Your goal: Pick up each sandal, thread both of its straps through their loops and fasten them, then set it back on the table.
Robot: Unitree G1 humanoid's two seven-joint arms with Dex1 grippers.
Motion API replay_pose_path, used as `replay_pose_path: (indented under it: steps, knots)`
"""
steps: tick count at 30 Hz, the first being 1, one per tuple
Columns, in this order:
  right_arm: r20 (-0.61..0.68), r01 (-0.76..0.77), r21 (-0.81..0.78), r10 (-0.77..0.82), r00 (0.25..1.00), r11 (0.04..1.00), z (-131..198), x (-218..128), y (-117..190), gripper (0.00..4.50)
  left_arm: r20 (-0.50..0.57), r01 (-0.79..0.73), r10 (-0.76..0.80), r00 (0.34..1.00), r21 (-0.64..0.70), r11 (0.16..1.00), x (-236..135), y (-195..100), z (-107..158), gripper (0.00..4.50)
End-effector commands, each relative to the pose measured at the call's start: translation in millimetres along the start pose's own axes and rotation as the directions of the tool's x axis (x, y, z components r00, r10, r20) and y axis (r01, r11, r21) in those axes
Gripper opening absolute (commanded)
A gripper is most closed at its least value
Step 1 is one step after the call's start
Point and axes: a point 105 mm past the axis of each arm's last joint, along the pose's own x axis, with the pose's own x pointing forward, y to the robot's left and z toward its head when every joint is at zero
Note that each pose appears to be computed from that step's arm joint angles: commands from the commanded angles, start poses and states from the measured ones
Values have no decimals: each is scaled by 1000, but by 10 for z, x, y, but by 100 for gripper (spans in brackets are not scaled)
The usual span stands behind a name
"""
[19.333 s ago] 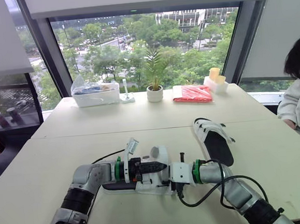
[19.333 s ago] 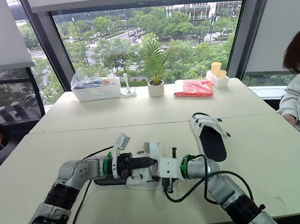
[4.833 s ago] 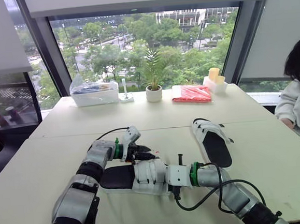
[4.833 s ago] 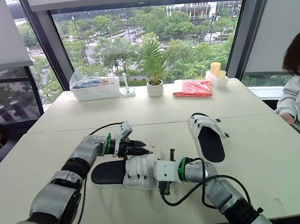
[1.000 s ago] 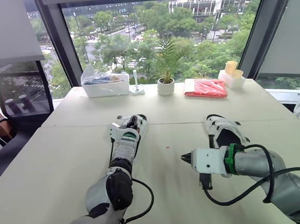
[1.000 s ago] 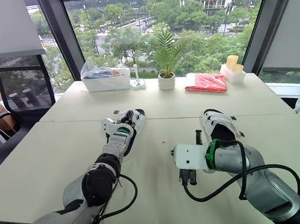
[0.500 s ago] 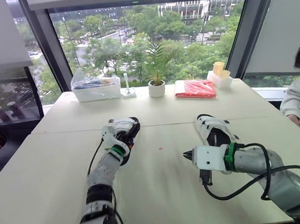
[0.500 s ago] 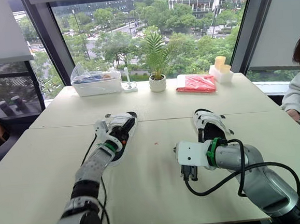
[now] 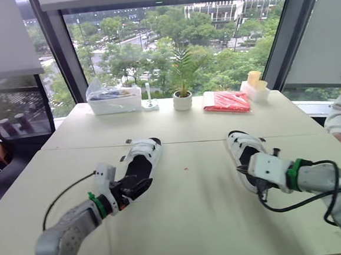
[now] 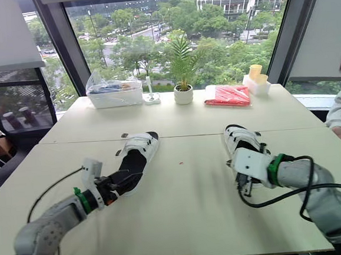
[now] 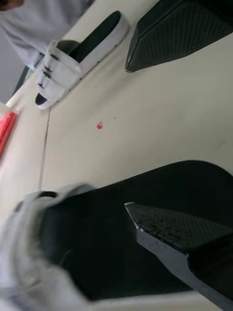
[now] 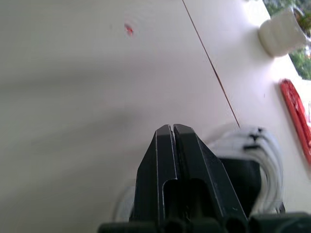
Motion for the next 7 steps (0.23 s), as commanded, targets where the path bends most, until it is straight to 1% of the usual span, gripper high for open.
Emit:
replay_pose_path:
  steps: [1, 2, 5, 7]
  knots:
    - [-18, 57, 1, -57, 998, 998, -74, -149, -148, 0, -11, 86, -85, 996, 110, 990, -108, -125, 124, 444]
    - [-22, 59, 16, -58, 998, 998, -117, -176, -160, 0, -29, 103, -100, 995, 132, 986, -107, -159, 120, 444]
    - [9, 56, 92, -57, 998, 994, -69, -212, -133, 0, -99, 173, -155, 983, 209, 962, -208, -202, 121, 444]
    - [27, 56, 124, -60, 998, 991, -37, -223, -146, 0, -102, 189, -170, 980, 228, 955, -214, -218, 158, 444]
